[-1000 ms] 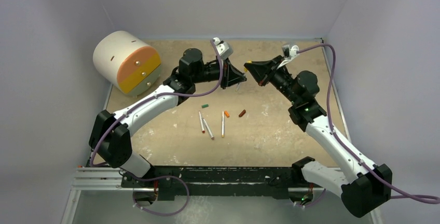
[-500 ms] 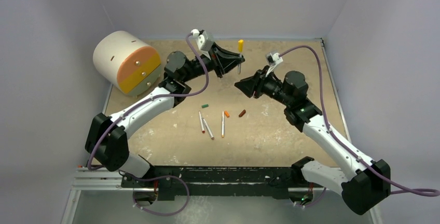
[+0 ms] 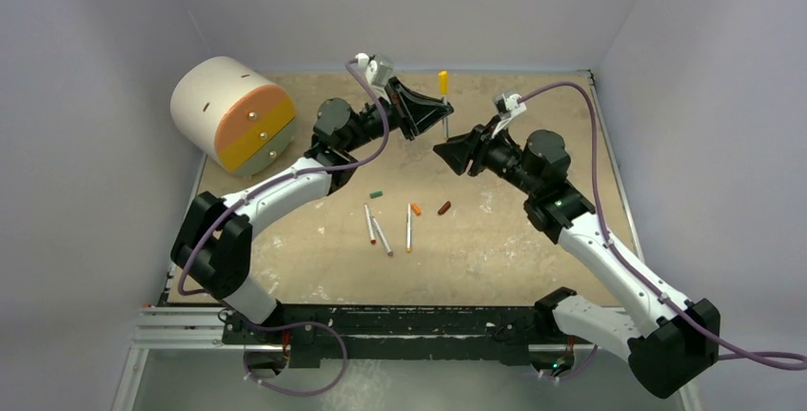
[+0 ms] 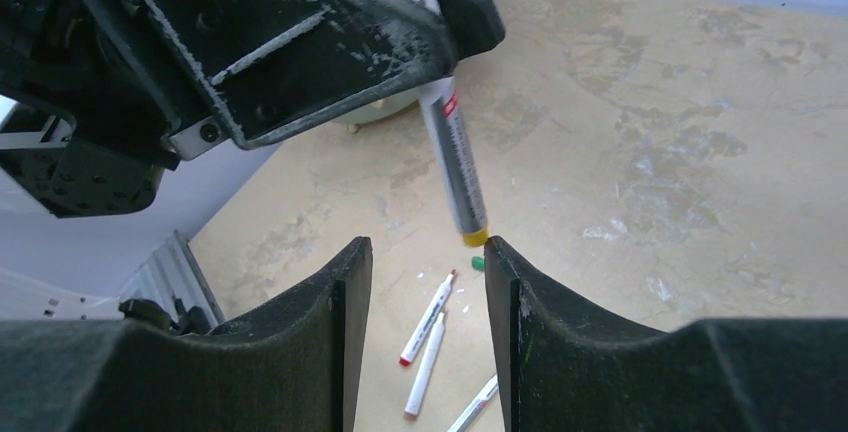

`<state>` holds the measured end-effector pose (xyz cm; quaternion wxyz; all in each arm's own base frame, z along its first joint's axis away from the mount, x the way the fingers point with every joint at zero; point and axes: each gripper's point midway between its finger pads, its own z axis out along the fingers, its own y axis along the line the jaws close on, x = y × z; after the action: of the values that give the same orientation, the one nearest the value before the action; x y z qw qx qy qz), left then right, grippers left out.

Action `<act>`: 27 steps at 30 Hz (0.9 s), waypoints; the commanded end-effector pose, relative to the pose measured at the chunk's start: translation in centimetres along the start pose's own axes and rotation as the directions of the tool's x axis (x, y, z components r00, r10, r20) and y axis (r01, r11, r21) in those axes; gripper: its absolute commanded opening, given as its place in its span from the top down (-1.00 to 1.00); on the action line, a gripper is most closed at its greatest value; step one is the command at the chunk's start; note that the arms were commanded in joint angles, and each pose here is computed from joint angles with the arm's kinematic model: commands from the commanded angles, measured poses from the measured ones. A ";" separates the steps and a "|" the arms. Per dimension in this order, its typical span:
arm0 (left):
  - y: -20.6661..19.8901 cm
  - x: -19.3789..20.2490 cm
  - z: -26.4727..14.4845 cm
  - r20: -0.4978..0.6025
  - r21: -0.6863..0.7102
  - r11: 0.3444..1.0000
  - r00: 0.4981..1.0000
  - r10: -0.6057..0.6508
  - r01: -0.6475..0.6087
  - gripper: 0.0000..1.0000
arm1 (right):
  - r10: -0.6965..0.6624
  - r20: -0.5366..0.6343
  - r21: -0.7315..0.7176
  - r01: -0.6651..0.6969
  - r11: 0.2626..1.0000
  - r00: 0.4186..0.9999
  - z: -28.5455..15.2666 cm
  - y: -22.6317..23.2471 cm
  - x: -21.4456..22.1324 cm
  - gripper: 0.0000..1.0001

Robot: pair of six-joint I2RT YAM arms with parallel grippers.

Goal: Insert the pens into the pen caps

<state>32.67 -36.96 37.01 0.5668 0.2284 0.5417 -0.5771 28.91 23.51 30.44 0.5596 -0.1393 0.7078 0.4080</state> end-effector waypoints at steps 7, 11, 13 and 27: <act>-3.0 -1.4 -0.2 0.034 0.119 0.993 0.999 -0.032 0.028 1.00 | -0.112 0.127 0.097 0.100 0.990 0.986 0.3 -0.9 -4.7 0.26; -3.2 -0.9 -0.2 0.010 0.138 0.990 0.999 -0.043 0.041 1.00 | -0.142 0.134 0.143 0.123 0.982 0.981 0.4 -1.6 -5.4 0.02; -3.0 -0.5 -0.2 -0.001 0.134 0.990 0.999 -0.048 0.048 1.00 | -0.151 0.135 0.137 0.133 0.982 0.979 0.3 -1.5 -5.5 0.07; 1.9 1.3 0.2 -0.013 -0.076 0.993 0.996 -0.091 0.090 0.37 | -0.085 0.104 0.110 0.073 0.991 0.991 0.0 -0.9 -4.5 1.00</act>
<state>31.99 -37.51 36.45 0.5298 0.2174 0.5455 -0.6120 30.35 22.88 31.06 0.5904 -0.1520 0.7095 0.3533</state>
